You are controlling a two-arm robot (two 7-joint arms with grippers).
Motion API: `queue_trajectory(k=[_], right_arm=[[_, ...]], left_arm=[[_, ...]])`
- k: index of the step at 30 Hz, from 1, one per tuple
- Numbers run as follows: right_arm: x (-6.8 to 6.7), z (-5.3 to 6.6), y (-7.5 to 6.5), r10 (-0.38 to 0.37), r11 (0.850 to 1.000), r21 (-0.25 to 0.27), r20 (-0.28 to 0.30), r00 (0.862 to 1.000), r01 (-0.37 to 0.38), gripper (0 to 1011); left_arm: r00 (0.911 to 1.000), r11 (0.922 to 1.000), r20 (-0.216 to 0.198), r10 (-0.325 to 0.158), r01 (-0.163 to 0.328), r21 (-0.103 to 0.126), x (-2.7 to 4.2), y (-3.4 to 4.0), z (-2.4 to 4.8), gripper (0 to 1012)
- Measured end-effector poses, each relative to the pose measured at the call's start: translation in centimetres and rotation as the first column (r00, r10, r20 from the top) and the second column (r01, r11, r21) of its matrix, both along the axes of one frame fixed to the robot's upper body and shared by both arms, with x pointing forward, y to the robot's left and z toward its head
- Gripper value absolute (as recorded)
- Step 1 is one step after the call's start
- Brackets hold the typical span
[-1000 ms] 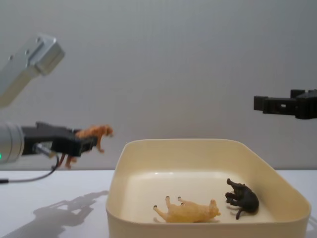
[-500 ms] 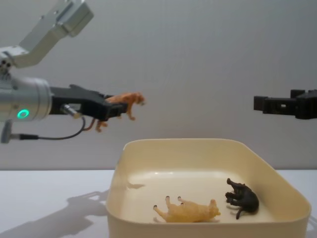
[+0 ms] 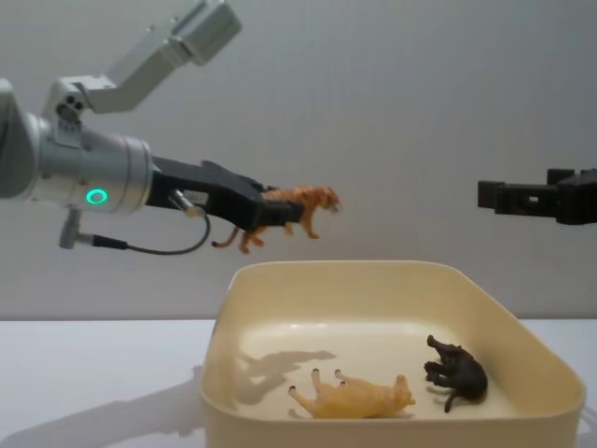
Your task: Pick up the toy alternately with two hands and place it into the central storage box.
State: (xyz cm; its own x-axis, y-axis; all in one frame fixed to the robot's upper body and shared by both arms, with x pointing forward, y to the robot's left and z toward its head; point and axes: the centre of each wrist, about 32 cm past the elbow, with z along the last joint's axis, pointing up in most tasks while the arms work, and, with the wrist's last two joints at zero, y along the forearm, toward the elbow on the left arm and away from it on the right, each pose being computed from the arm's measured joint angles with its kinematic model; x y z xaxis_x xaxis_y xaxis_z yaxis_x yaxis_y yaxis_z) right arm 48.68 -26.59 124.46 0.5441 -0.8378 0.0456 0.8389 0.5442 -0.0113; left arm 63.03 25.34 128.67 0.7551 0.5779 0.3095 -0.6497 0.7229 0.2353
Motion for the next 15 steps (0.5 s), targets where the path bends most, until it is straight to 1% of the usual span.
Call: queue_trajectory(k=[2, 4, 7, 8, 10, 13, 15], right_arm=[[0.0, 0.0, 0.0, 0.000, 1.000, 0.000, 0.000, 1.000, 0.000, 1001], [0.0, 0.0, 0.0, 0.000, 1.000, 0.000, 0.000, 1.000, 0.000, 1001], [0.0, 0.0, 0.0, 0.000, 1.000, 0.000, 0.000, 1.000, 0.000, 1001], [0.0, 0.0, 0.0, 0.000, 1.000, 0.000, 0.000, 1.000, 0.000, 1001], [0.0, 0.0, 0.0, 0.000, 1.000, 0.000, 0.000, 1.000, 0.000, 1001], [0.0, 0.0, 0.0, 0.000, 1.000, 0.000, 0.000, 1.000, 0.000, 1001], [0.0, 0.0, 0.0, 0.000, 1.000, 0.000, 0.000, 1.000, 0.000, 1001]], left_arm=[[0.9997, 0.9998, -0.013, -0.019, 0.020, 0.009, 0.31, -0.17, 0.01, 295], [0.9987, 0.9989, -0.028, -0.043, 0.044, 0.019, 0.65, -0.36, 0.07, 343], [0.9967, 0.9971, -0.044, -0.069, 0.070, 0.030, 1.02, -0.57, 0.13, 443], [0.9960, 0.9966, -0.048, -0.075, 0.076, 0.033, 1.10, -0.62, 0.15, 503], [0.9950, 0.9957, -0.055, -0.083, 0.086, 0.037, 1.23, -0.70, 0.16, 523], [0.9922, 0.9932, -0.069, -0.104, 0.108, 0.045, 1.52, -0.89, 0.21, 644], [0.9913, 0.9924, -0.073, -0.110, 0.114, 0.048, 1.60, -0.95, 0.22, 674]])
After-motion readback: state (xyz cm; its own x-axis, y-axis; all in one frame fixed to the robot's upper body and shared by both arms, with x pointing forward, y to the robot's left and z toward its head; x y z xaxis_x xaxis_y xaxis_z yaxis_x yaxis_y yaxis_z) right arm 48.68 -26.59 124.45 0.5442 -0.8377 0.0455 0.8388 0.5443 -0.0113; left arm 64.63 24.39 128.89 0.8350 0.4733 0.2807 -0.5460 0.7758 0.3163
